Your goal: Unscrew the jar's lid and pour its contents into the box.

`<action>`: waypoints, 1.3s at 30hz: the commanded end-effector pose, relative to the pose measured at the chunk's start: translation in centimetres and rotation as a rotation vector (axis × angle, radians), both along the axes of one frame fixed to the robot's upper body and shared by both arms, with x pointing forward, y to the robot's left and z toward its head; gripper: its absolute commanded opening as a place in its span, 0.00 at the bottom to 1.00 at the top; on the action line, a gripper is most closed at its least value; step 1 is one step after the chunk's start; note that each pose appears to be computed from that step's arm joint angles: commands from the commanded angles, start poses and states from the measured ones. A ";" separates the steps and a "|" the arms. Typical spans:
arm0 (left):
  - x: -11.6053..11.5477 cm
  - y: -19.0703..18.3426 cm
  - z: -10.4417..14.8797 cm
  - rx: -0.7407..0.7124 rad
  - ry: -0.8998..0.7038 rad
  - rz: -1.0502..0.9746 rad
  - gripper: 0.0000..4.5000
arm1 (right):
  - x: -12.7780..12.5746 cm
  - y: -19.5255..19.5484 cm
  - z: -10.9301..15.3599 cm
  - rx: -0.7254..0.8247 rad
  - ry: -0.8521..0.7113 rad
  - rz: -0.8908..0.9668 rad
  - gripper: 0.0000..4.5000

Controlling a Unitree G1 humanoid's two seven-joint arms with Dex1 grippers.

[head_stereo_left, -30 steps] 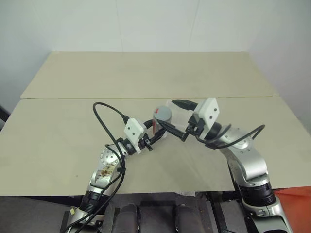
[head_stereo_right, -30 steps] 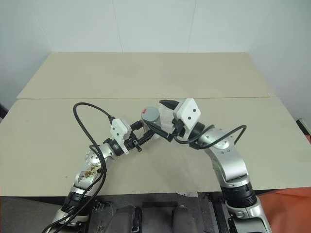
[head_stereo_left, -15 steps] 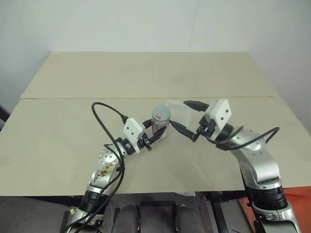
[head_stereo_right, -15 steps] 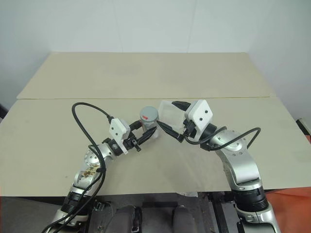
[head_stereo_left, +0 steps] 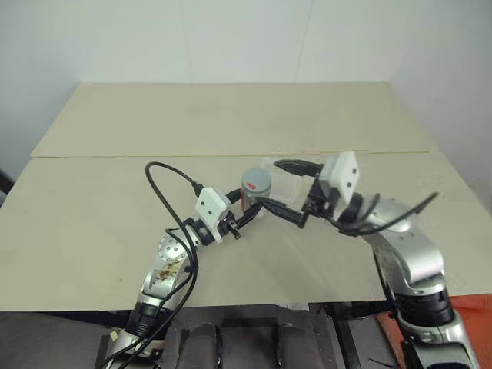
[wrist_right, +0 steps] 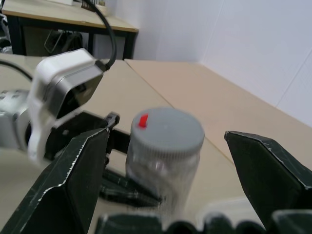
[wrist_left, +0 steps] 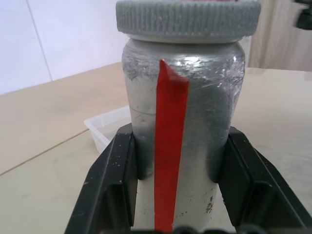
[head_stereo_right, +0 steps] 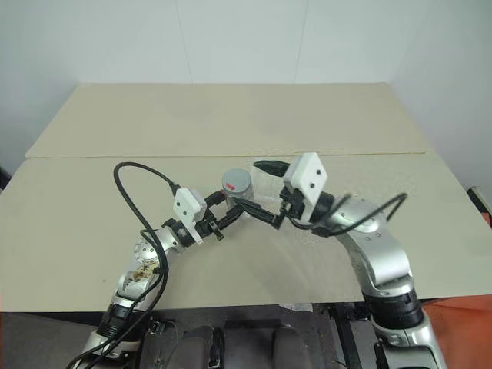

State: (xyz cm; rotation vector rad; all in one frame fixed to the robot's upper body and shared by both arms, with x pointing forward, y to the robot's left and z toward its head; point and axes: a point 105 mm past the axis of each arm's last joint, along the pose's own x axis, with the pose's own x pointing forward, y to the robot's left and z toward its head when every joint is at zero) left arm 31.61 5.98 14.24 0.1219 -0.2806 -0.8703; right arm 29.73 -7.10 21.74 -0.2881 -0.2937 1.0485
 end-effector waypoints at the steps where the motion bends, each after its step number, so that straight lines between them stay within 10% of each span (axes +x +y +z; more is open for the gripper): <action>1: -0.3 -0.3 1.3 -0.009 -0.060 -0.018 0.43 | 0.4 0.6 0.7 0.013 -0.014 -0.002 0.99; 11: -0.5 -0.4 1.3 -0.011 -0.063 -0.018 0.43 | 1.1 1.2 0.4 0.016 0.011 0.016 0.99; 16: -0.5 -0.5 1.2 -0.013 -0.062 -0.021 0.43 | 1.0 1.2 0.4 0.013 0.007 0.022 0.72; 39: -0.3 -0.6 1.2 -0.013 -0.062 -0.021 0.43 | 1.1 1.0 0.5 0.013 -0.021 0.000 0.72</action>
